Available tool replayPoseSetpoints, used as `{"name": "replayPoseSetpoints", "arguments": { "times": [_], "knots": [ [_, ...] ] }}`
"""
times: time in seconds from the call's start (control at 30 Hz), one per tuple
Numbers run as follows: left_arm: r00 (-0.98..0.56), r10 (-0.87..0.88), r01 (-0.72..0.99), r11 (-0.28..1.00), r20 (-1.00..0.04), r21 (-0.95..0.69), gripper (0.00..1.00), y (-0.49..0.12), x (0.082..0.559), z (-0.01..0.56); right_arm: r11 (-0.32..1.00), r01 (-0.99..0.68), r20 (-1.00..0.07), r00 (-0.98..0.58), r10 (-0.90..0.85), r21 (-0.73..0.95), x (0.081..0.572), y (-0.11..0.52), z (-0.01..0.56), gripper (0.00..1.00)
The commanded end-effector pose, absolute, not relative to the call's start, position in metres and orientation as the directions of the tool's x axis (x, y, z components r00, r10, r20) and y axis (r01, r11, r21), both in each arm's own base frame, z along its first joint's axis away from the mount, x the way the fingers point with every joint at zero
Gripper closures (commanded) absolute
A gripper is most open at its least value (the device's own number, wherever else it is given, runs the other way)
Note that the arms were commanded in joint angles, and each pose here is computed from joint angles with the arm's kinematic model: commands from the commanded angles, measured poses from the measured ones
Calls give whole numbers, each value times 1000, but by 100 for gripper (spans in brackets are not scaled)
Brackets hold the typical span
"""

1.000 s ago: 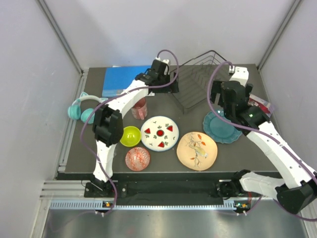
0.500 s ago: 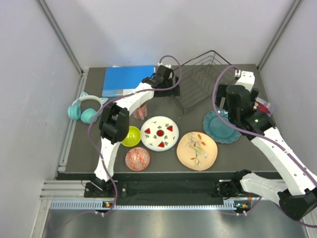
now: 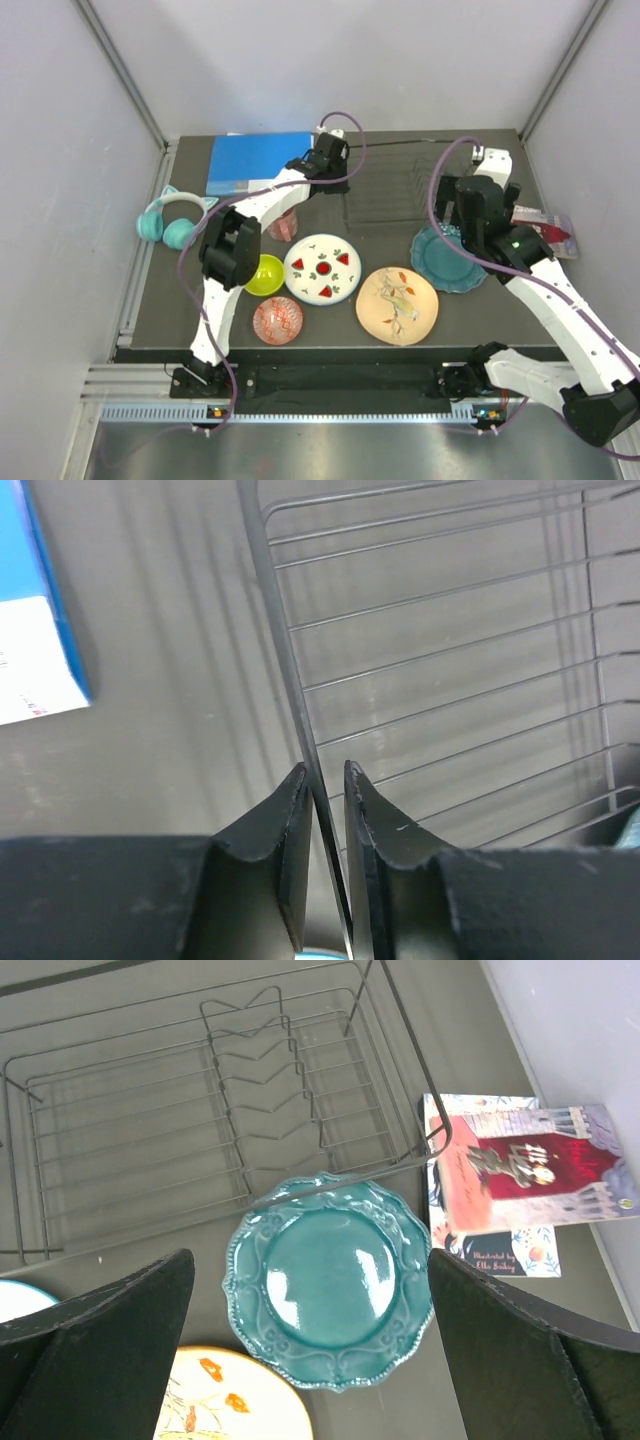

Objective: Load the mixed dishes into the dish rack

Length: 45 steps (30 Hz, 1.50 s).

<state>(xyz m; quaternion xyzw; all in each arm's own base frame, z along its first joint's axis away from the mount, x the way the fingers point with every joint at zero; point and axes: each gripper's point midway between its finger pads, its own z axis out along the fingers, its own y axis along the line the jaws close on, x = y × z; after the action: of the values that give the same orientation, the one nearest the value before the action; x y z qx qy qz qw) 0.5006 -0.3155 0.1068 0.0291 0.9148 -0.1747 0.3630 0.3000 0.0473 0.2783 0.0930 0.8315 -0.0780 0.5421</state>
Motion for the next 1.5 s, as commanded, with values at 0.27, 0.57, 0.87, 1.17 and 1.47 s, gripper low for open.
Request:
{"name": "replayPoseSetpoints", "arguments": {
  "times": [0.27,0.57,0.87,1.17,1.47],
  "knots": [
    [-609,-44,111,984,-792,-141,75,-238,537,151,973,229,-906,-417,71,-29,314,52,267,0],
    [-625,-17,80,993,-780,-85,74,-201,522,147,969,246,-901,-426,80,-31,325,47,262,0],
    [-642,-4,137,983,-767,-119,1,-209,512,162,977,215,-889,-449,85,-15,339,59,255,0],
    [-533,-4,195,972,-846,-128,1,-189,503,279,998,-34,-898,-435,-60,-51,345,139,268,0],
    [-550,88,176,984,-830,-12,1,-61,420,282,791,-606,-813,-417,-406,-84,305,314,220,6]
  ]
}}
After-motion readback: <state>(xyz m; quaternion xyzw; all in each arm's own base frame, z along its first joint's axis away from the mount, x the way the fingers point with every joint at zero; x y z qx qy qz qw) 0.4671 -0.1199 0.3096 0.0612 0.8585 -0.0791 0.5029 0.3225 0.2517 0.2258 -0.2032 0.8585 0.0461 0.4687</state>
